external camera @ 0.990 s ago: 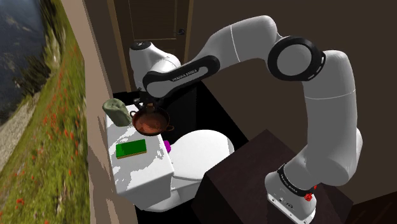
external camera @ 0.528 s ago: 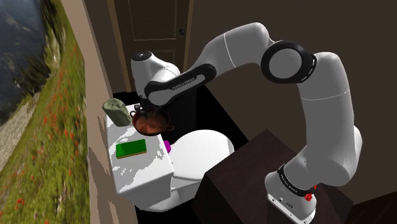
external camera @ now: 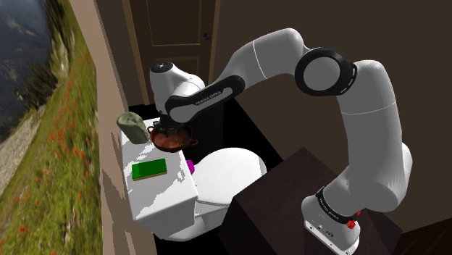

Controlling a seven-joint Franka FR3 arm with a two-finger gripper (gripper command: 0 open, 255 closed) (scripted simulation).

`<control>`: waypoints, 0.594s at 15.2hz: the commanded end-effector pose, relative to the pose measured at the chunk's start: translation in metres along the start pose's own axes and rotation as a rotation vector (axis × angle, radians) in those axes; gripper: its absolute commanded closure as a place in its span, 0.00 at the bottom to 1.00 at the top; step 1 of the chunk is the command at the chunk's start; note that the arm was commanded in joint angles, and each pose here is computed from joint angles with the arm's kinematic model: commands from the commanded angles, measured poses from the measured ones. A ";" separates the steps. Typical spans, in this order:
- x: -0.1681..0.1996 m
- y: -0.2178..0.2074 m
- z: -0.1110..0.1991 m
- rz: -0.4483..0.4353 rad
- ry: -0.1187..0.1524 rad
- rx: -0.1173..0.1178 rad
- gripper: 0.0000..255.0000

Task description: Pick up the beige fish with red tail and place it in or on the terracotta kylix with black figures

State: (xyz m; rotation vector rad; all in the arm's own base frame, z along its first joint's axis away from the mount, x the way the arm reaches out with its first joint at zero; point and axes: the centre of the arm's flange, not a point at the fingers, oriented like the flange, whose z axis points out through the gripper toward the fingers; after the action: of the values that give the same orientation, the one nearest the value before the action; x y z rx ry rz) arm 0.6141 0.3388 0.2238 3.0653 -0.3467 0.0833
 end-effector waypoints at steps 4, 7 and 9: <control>0.000 0.000 0.000 0.000 0.000 0.000 0.00; 0.000 0.000 0.000 0.000 0.000 0.000 0.00; 0.000 0.000 -0.026 0.000 0.000 0.000 0.00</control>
State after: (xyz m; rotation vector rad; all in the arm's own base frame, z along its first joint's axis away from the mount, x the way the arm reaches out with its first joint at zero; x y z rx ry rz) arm 0.6115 0.3397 0.2398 3.0650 -0.3472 0.0827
